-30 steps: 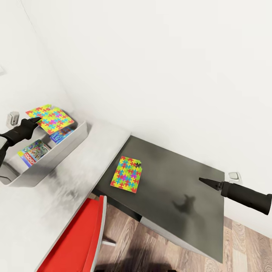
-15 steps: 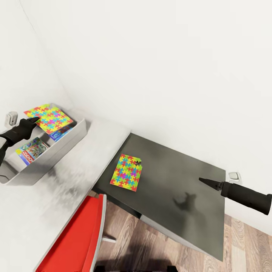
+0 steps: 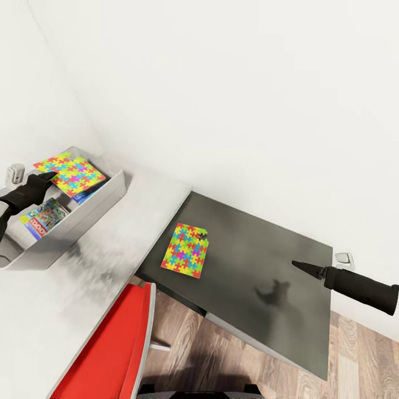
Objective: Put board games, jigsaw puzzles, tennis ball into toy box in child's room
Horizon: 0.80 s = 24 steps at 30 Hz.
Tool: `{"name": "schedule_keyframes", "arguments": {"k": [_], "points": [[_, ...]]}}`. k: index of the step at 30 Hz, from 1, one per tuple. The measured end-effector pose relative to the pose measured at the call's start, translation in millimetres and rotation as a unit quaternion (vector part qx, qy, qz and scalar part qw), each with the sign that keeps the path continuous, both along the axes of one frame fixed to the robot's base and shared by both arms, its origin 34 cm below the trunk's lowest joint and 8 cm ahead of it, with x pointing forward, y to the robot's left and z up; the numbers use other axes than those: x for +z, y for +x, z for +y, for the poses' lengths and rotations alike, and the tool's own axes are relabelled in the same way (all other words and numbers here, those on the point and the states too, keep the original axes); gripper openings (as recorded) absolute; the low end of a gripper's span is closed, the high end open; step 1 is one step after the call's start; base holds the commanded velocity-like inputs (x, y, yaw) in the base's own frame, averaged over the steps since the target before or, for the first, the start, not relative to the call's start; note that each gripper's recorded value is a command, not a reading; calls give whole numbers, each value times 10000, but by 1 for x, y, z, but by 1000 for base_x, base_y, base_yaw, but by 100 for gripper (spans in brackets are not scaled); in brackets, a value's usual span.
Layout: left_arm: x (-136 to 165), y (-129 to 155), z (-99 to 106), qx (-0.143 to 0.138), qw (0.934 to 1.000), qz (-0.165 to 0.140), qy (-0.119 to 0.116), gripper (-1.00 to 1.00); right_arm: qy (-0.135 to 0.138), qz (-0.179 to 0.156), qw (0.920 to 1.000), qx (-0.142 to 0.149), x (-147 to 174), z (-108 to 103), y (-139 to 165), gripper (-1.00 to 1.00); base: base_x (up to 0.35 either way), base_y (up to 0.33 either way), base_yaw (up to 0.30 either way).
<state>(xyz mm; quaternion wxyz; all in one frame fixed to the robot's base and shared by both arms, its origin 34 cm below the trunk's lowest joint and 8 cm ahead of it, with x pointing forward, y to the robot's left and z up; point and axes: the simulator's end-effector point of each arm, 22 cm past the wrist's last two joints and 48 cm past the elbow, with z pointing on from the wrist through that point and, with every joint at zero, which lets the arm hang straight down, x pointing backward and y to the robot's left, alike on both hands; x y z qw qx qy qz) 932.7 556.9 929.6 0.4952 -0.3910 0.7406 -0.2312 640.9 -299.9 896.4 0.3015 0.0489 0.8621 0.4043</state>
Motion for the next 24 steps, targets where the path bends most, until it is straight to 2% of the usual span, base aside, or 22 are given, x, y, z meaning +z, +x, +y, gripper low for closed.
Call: {"name": "schedule_keyframes", "arguments": {"k": [11,24], "points": [[-15,-3,9,187,9996,153,114,-100,1,73,10000,0,-8,0,-1,100,0,0,0],[-18,-3,12,233,9995,188,139,-100,1,92,10000,0,-9,0,-2,100,0,0,0]]}}
